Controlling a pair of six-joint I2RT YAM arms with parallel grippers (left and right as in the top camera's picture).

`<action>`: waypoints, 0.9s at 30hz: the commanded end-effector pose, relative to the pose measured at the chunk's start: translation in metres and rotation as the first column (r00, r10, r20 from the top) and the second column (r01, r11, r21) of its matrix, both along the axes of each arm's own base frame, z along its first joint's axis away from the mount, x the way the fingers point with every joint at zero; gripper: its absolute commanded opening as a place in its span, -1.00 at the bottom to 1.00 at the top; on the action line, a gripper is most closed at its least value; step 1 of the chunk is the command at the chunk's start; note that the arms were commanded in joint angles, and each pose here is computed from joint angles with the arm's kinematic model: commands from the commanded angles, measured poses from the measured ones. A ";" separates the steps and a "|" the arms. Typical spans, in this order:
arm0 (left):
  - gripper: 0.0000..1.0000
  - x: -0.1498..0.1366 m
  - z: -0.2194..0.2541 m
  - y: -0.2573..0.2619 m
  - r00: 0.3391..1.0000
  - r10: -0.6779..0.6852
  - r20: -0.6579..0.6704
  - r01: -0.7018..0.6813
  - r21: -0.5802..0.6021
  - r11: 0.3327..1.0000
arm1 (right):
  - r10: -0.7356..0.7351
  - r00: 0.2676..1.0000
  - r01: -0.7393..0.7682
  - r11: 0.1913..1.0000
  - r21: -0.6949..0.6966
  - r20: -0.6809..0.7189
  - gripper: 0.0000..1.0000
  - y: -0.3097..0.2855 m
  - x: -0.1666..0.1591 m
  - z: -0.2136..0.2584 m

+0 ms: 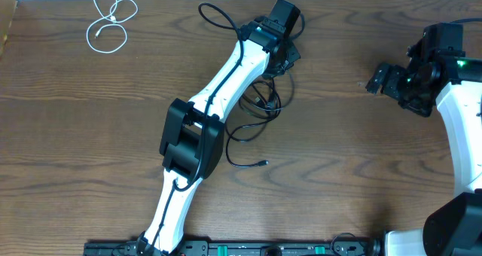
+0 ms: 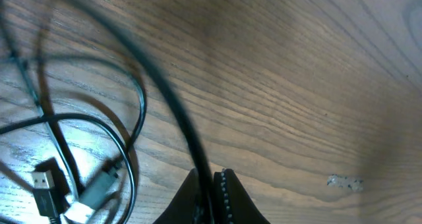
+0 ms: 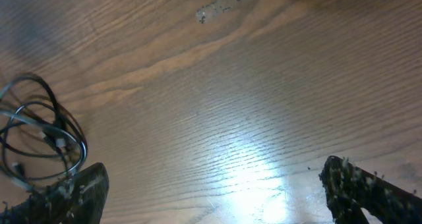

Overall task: Untangle cables
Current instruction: 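Grasp the black cable with the left gripper, then lift the black cable with the left gripper toward the back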

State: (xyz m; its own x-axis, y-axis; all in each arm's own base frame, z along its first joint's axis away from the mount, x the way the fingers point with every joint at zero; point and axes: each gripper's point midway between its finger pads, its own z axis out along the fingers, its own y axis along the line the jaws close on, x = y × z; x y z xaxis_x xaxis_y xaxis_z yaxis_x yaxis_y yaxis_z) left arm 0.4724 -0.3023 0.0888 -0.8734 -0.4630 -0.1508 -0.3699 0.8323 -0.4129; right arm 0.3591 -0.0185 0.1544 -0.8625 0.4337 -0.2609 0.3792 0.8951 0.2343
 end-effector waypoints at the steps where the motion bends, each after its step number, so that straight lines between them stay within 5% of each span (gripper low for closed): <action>1: -0.85 0.000 -0.001 0.000 1.000 0.001 -0.005 -0.001 -0.003 1.000 | -0.001 1.000 0.001 1.000 0.029 0.003 0.99 0.006 -0.002 0.001; 9: -0.85 -0.015 0.072 -0.019 0.990 -0.118 0.073 0.128 -0.156 0.979 | 0.008 1.000 -0.008 0.999 0.054 0.007 0.99 0.010 -0.001 0.002; 17: -0.85 -0.046 0.223 -0.027 0.931 -0.157 0.329 0.275 -0.353 0.894 | 0.033 0.999 -0.035 0.991 0.130 0.017 0.99 0.024 -0.001 0.005; 24: -0.85 -0.084 0.351 -0.004 0.803 -0.081 0.591 0.379 -0.401 0.834 | 0.041 0.999 -0.042 0.988 0.151 0.015 0.98 0.028 -0.002 0.006; 27: -0.85 -0.100 0.401 0.007 0.688 -0.060 0.723 0.454 -0.364 0.813 | 0.085 0.996 -0.089 0.975 0.202 0.031 0.99 0.039 -0.003 0.009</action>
